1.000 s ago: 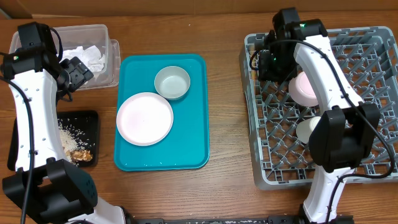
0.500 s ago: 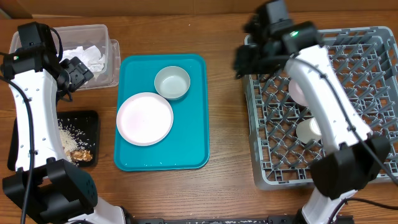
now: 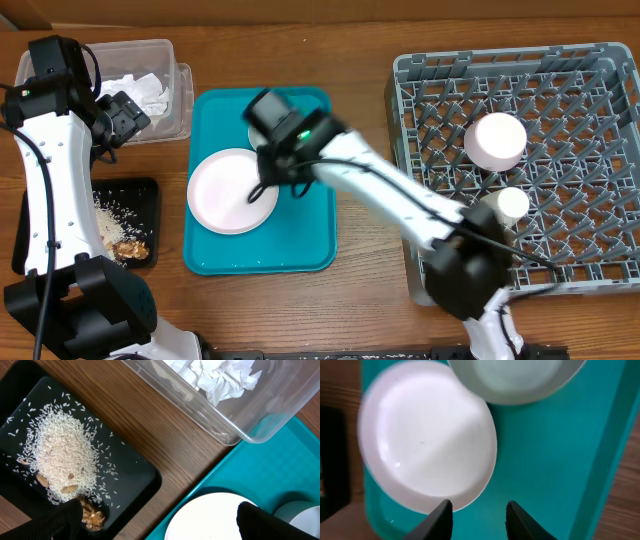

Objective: Sort waste into correct bins and load items into the dishwasher
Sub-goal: 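Reach the right gripper to the white plate and grasp its rim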

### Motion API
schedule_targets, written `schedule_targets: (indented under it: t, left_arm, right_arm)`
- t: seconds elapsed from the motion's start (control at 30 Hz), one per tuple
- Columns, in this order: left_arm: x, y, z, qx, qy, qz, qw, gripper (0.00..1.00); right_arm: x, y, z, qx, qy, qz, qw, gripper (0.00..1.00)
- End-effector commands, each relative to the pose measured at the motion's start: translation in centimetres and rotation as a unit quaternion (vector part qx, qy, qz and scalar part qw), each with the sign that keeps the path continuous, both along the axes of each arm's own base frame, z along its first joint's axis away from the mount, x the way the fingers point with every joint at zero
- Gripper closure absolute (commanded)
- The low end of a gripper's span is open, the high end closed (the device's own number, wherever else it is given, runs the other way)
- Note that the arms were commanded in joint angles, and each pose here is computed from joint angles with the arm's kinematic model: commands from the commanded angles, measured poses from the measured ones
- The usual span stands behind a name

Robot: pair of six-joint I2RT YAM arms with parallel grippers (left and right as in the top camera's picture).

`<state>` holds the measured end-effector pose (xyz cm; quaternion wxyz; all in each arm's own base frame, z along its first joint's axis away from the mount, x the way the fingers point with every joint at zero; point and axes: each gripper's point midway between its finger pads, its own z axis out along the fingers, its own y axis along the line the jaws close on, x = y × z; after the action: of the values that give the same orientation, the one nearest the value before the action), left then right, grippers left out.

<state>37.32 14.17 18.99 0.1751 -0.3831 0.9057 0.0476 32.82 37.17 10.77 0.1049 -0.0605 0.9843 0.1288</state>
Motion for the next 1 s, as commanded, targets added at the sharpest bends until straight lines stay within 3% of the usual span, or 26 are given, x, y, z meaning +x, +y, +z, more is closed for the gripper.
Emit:
schedule_targets:
  t: [0.0,0.2,0.43,0.57,0.83,0.97]
  left_arm:
    - [0.1,0.2,0.9,0.008,-0.012,0.006,1.000,0.00]
    - [0.1,0.2,0.9,0.008,-0.012,0.006,1.000,0.00]
    - [0.1,0.2,0.9,0.008,-0.012,0.006,1.000,0.00]
    - [0.1,0.2,0.9,0.008,-0.012,0.006,1.000,0.00]
    - [0.1,0.2,0.9,0.008,-0.012,0.006,1.000,0.00]
    - [0.2,0.2,0.9,0.008,-0.012,0.006,1.000,0.00]
  right_arm:
    - [-0.1,0.0,-3.4,-0.035,0.013,-0.066,0.997,0.63]
    - [-1.8,0.9,-7.8,-0.052,0.065,-0.060,0.995,0.63]
    - [-2.1,1.0,-8.7,-0.051,0.078,-0.070,0.993,0.67]
    - [-2.3,0.8,-8.8,-0.056,0.083,-0.070,0.993,0.96]
    - [-4.4,-1.8,-8.2,-0.107,0.119,-0.071,0.985,0.96]
    - [-3.6,-4.3,-5.0,-0.138,0.078,-0.082,0.984,0.96]
